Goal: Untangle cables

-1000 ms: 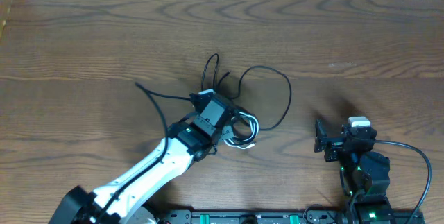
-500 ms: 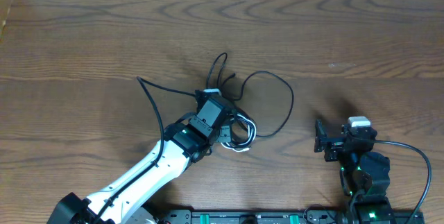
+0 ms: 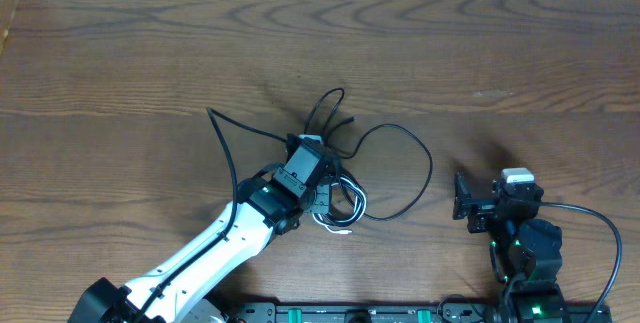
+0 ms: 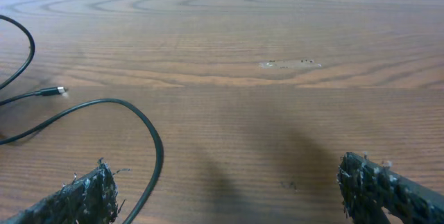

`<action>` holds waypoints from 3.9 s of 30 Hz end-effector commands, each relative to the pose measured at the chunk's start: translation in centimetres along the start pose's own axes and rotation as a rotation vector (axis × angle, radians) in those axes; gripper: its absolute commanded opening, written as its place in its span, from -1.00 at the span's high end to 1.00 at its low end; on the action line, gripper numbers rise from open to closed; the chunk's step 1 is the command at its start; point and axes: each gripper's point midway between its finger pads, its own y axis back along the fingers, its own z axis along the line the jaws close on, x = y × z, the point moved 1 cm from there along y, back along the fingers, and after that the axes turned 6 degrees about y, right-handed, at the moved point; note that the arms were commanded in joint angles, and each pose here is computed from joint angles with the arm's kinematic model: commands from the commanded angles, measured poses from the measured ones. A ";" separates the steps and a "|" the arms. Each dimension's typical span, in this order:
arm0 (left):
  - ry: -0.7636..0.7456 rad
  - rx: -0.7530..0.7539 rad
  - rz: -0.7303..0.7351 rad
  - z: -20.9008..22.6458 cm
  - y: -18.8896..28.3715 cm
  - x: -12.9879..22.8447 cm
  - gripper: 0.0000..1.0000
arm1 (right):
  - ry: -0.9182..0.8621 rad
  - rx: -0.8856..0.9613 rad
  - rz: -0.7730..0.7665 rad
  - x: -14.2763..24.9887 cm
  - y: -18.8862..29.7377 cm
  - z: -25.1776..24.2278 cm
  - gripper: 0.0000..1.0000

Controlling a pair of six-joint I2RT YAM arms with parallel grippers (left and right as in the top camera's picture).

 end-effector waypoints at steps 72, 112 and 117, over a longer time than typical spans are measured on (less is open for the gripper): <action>-0.048 1.155 0.112 -16.5 12.1 -3.5 0.85 | -1.015 -0.382 0.418 3.4 1.7 10.9 0.98; 0.407 0.387 0.058 -1.2 1.5 -5.0 0.84 | -0.996 -0.178 0.512 7.3 0.8 9.1 0.98; 0.424 0.382 0.061 -1.1 1.5 -5.0 0.84 | -0.925 -0.208 0.468 6.4 0.5 9.0 0.97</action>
